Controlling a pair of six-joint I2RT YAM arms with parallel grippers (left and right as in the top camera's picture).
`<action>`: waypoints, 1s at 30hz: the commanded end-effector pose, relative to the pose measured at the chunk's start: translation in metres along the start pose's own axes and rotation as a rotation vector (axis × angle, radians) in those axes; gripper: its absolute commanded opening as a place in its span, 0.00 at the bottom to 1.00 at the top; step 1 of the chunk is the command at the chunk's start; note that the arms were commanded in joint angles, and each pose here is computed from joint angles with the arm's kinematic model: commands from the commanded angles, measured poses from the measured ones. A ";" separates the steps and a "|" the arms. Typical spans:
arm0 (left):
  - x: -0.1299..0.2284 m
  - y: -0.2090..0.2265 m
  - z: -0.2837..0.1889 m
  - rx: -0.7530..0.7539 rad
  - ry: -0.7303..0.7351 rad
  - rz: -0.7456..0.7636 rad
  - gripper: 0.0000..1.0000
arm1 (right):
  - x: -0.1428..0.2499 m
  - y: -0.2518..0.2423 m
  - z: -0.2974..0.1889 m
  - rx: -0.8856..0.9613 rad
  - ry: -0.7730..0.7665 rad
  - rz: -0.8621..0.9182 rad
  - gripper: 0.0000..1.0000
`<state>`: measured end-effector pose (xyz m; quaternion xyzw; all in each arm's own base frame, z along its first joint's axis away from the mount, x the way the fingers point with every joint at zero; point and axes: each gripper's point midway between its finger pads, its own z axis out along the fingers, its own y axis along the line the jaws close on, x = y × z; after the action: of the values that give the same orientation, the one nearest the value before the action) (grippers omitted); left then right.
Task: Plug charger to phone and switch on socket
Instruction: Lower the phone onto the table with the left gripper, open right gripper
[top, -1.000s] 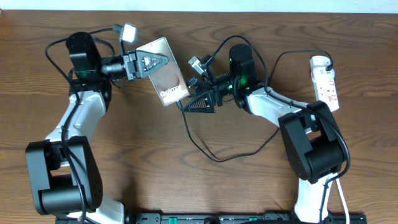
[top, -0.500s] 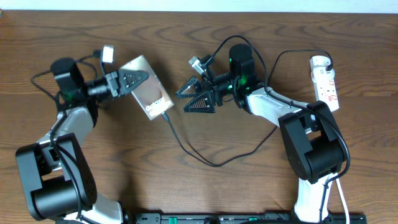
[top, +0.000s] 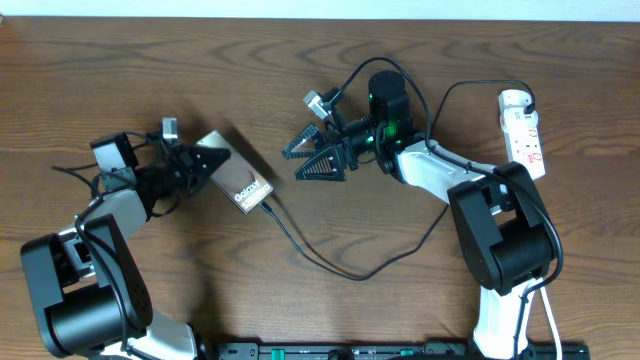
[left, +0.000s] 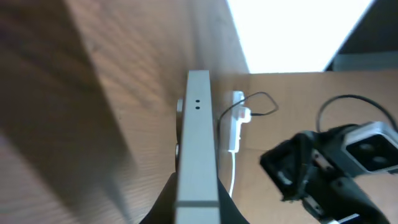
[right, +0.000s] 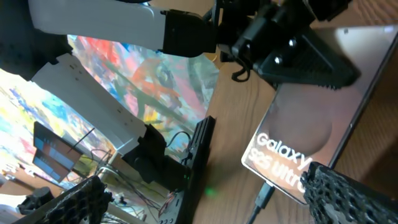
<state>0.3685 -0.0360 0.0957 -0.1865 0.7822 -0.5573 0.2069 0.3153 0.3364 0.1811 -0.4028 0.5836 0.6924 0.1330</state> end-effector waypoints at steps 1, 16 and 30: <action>0.001 0.006 -0.001 -0.032 -0.003 0.047 0.07 | -0.009 0.005 -0.005 0.003 -0.005 -0.015 0.99; 0.028 0.043 -0.005 -0.198 0.042 -0.091 0.07 | -0.007 0.004 -0.005 0.003 -0.005 0.007 0.99; 0.039 0.052 -0.008 -0.247 0.061 -0.158 0.07 | -0.007 0.004 -0.005 0.003 -0.005 0.006 0.99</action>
<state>0.3315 -0.0345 0.0467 -0.2512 0.8307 -0.4820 0.1205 0.3149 0.3362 0.1795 -0.3953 0.5889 0.6940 0.1236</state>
